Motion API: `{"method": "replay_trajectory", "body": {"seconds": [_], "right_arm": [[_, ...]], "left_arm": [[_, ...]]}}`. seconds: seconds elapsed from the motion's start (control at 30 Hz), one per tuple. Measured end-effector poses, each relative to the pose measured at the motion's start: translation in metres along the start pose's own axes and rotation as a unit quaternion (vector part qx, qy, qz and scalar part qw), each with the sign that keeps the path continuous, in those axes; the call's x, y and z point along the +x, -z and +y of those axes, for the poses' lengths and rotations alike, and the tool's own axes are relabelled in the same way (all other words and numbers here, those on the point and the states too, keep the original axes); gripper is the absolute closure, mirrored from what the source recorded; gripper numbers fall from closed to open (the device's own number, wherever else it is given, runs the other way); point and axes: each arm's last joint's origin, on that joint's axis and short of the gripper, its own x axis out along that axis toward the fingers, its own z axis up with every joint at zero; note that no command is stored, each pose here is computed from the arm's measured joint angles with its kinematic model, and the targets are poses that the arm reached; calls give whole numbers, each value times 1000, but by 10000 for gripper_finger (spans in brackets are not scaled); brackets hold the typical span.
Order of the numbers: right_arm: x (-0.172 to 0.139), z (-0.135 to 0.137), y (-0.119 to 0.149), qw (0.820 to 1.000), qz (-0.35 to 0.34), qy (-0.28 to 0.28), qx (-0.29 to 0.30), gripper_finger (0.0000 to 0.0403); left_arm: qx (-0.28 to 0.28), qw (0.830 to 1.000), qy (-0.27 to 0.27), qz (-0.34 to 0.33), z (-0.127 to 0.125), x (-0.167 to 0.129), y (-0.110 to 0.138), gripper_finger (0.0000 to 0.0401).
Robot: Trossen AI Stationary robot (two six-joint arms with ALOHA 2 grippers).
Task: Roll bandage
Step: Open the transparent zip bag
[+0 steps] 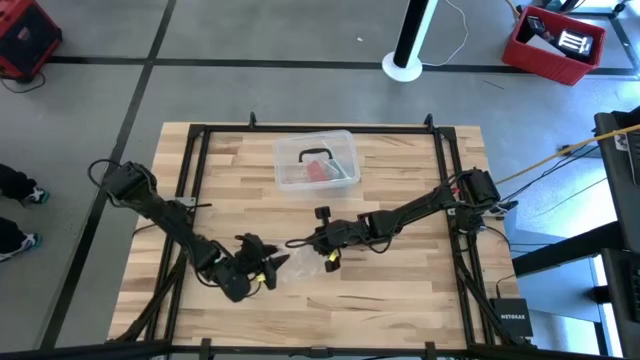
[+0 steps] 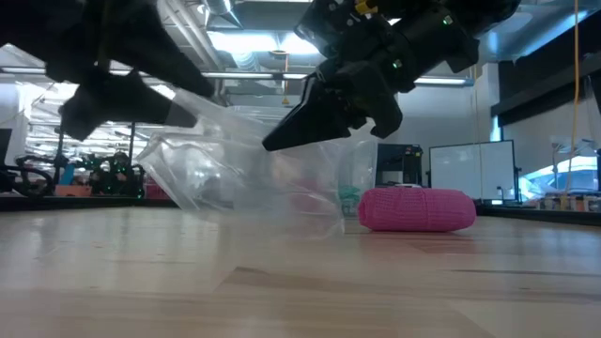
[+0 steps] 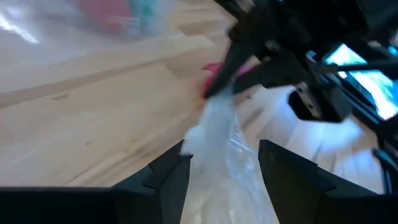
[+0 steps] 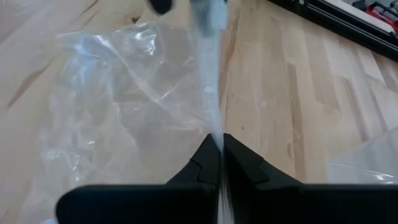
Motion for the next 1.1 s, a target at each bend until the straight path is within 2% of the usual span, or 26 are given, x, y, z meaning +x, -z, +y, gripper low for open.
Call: {"method": "replay_trajectory", "body": {"seconds": [0.13, 0.37, 0.7, 0.87, 1.1], "right_arm": [[0, 0, -1, 1000, -7, 2, 1, 386], [0, -1, -2, 1000, -11, 3, 11, 386], [0, -2, -5, 1000, -22, 16, 14, 386], [0, -2, -4, 1000, -20, 15, 18, 386], [0, -1, -8, 997, -40, -5, 67, 373]], "left_arm": [[12, 1000, 10, 14, -1, 3, -2, 219], [-6, 1000, 9, 16, -1, 3, -1, 219], [-3, 1000, -8, 8, 3, 6, -3, 222], [21, 1000, -16, -3, 4, 10, -6, 268], [55, 998, -16, -4, 3, 10, -6, 380]]}}
